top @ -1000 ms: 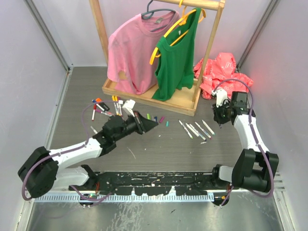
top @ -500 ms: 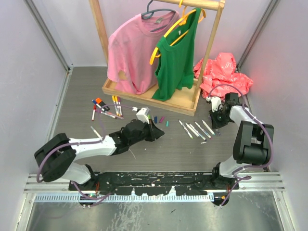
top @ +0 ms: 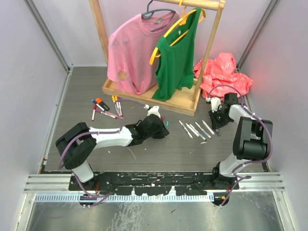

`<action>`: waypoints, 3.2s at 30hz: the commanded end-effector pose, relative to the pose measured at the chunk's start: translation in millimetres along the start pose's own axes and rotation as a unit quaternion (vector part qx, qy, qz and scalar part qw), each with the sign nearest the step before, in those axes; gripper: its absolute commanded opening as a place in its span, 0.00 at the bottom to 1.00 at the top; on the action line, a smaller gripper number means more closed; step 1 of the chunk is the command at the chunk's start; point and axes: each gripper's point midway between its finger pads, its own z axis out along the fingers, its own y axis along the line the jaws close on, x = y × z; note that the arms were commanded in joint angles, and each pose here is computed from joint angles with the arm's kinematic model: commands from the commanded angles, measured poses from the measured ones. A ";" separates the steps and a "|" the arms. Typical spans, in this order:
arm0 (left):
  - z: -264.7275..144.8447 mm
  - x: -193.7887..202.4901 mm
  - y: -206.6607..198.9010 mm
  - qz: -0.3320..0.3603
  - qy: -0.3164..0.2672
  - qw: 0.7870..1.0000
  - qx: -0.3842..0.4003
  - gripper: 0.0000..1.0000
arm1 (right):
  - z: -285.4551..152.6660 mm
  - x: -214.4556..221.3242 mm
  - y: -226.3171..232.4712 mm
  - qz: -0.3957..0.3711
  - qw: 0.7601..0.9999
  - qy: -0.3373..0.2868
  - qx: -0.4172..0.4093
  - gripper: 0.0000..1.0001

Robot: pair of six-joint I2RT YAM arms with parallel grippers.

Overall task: Open the pen caps
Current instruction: Place the pen at the center of the board, then place the pen cap at the center of the board, then pick up the pen from the center of the board.

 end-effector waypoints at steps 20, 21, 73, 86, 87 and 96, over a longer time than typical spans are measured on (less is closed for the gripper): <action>50.4 -7.5 8.6 0.065 0.030 0.989 -0.131 0.07 | -25.8 -22.2 -16.6 0.004 0.998 -0.056 0.033 0.43; 53.5 -10.1 5.9 0.071 0.029 0.988 -0.131 0.08 | -29.4 -24.2 -16.7 0.004 0.997 -0.063 0.035 0.44; -37.5 -67.0 62.2 0.222 -0.060 0.970 -0.084 0.61 | -179.6 -96.4 127.1 -0.083 0.895 -0.383 -0.212 0.62; -69.9 -151.8 200.6 0.049 -0.110 0.966 -0.227 0.66 | -173.8 -94.9 123.5 -0.072 0.901 -0.375 -0.205 0.61; -70.6 -157.2 206.9 0.038 -0.111 0.966 -0.232 0.66 | -173.4 -94.9 122.9 -0.071 0.902 -0.375 -0.204 0.61; -50.6 -184.3 257.8 -0.039 -0.074 0.958 -0.275 0.44 | -170.8 -94.3 121.3 -0.067 0.904 -0.372 -0.201 0.61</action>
